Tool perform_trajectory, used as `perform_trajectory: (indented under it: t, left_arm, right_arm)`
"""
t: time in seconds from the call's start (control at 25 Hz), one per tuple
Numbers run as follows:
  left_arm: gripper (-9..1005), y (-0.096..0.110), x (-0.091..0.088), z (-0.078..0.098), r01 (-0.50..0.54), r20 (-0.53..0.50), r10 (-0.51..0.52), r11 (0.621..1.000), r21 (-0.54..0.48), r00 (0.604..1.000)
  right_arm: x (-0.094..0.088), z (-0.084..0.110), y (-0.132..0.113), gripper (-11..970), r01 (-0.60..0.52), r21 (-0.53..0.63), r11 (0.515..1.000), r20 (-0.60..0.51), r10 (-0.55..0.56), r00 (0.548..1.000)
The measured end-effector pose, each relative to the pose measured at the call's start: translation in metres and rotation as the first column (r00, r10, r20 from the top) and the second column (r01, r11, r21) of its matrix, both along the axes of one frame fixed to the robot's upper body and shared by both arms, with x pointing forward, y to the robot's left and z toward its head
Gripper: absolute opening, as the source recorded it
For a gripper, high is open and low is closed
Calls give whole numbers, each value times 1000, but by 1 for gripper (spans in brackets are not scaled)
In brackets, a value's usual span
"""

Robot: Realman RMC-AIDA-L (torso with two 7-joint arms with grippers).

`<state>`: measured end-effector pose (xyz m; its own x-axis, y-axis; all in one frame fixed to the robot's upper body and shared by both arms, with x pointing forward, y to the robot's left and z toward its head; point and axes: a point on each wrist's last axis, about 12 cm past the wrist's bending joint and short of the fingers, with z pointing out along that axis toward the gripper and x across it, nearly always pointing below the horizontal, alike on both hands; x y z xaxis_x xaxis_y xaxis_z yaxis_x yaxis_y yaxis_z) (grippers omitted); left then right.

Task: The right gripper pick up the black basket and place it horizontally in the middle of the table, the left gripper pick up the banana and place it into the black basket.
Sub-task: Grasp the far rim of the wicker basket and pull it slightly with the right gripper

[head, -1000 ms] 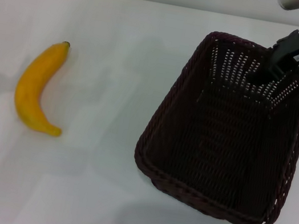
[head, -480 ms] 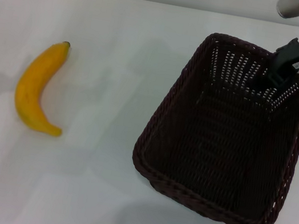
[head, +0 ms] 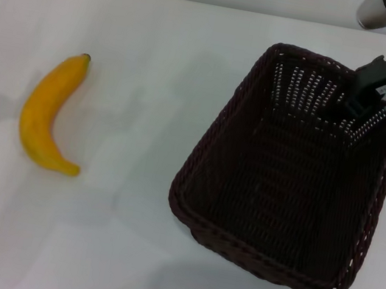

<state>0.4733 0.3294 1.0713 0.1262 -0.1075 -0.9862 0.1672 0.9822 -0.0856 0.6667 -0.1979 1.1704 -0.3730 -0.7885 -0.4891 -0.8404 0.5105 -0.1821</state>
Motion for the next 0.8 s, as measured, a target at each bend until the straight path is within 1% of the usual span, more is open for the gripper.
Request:
perform_trajectory:
  t: [0.52, 0.72, 0.8]
  left_arm:
    - [878, 0, -1, 0, 0, 3, 0, 1000, 0, 1000]
    - [878, 0, -2, 1, 2, 9, -2, 1000, -1, 1000]
    - [878, 0, -2, 1, 3, 9, -3, 1000, -1, 1000]
  right_arm:
    - [-1, 0, -3, 616, 6, -8, 1000, 12, -6, 1000]
    - [-7, 2, -7, 578, -10, -44, 999, 65, 12, 998]
    - [-9, 4, -8, 545, 7, -35, 999, 70, -4, 998]
